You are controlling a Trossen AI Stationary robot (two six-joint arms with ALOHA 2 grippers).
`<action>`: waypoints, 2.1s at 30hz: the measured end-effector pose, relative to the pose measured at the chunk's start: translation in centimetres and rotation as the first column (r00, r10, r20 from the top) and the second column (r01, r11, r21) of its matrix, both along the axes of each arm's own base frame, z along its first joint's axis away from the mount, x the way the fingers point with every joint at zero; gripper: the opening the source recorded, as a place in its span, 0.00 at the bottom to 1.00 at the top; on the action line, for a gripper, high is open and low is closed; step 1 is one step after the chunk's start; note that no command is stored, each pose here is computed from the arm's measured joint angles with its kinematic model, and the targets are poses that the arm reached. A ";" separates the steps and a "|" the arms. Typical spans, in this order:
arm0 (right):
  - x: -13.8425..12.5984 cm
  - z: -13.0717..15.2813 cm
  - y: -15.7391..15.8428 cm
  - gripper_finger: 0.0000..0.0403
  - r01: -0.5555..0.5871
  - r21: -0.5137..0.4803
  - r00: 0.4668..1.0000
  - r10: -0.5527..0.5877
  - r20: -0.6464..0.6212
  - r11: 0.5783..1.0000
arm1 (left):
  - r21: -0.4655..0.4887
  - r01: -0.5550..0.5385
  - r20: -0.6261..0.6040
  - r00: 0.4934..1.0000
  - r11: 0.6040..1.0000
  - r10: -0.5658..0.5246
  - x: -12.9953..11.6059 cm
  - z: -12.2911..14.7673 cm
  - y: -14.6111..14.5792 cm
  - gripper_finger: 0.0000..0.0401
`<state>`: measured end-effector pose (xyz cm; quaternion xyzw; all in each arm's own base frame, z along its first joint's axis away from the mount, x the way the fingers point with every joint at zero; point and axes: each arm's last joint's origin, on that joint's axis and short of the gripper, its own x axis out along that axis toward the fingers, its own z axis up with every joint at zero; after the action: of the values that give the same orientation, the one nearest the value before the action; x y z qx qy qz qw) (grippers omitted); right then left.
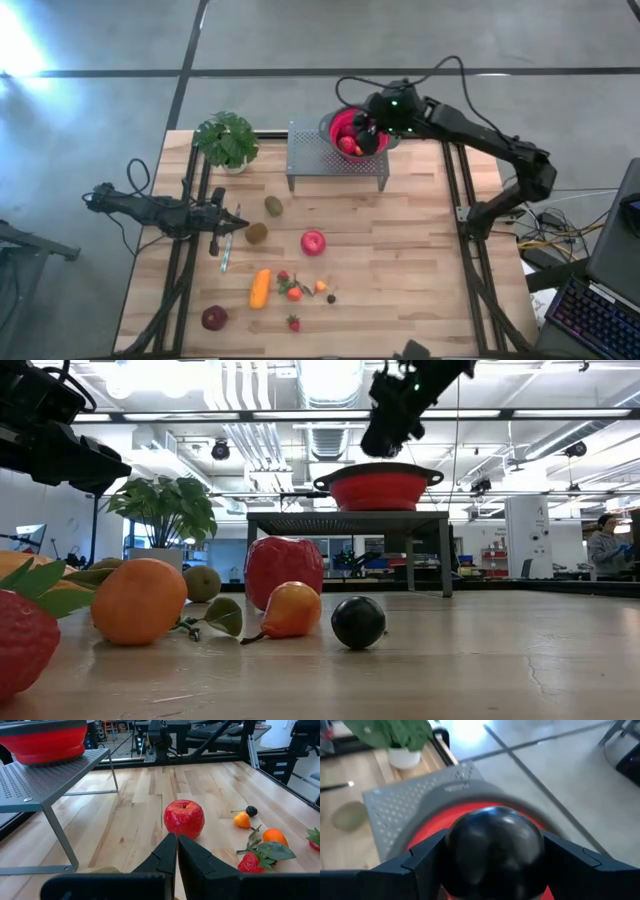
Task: Pick & Place Fruit
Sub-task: Put the black plum into the strainer bowl on the shelf, then put the black cherry into the strainer bowl on the shelf
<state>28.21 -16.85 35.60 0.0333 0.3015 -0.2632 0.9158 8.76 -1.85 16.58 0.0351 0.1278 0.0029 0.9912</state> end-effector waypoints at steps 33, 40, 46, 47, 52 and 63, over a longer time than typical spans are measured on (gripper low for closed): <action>0.8 -3.3 -3.3 0.91 0.111 -0.008 0.986 -0.111 -0.127 0.994 | 0.000 0.000 0.000 1.000 1.000 0.000 0.0 0.0 0.0 0.05; 0.6 -1.2 -0.4 0.88 0.013 -0.005 0.998 -0.013 -0.069 1.000 | 0.000 0.000 0.000 1.000 1.000 0.000 0.0 0.0 0.0 0.05; 1.4 -0.6 4.0 0.83 -0.154 0.007 0.983 0.154 -0.098 0.988 | 0.000 0.000 0.000 1.000 1.000 0.000 0.0 0.0 0.0 0.05; 1.6 -0.6 4.8 0.82 -0.180 0.014 0.978 0.180 -0.109 0.984 | 0.000 0.000 0.000 1.000 1.000 0.000 0.0 0.0 0.0 0.05; 2.4 -1.6 9.4 0.77 -0.296 0.074 0.939 0.305 -0.159 0.952 | 0.000 0.000 0.000 1.000 1.000 0.000 0.0 0.0 0.0 0.05; 2.8 -6.4 19.6 0.65 -0.522 0.168 0.810 0.548 -0.211 0.836 | 0.000 0.000 0.000 1.000 1.000 0.000 0.0 0.0 0.0 0.05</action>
<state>31.04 2.79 29.17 -0.0396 0.4247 0.0192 0.9043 8.76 -1.85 16.58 0.0351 0.1278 0.0030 0.9912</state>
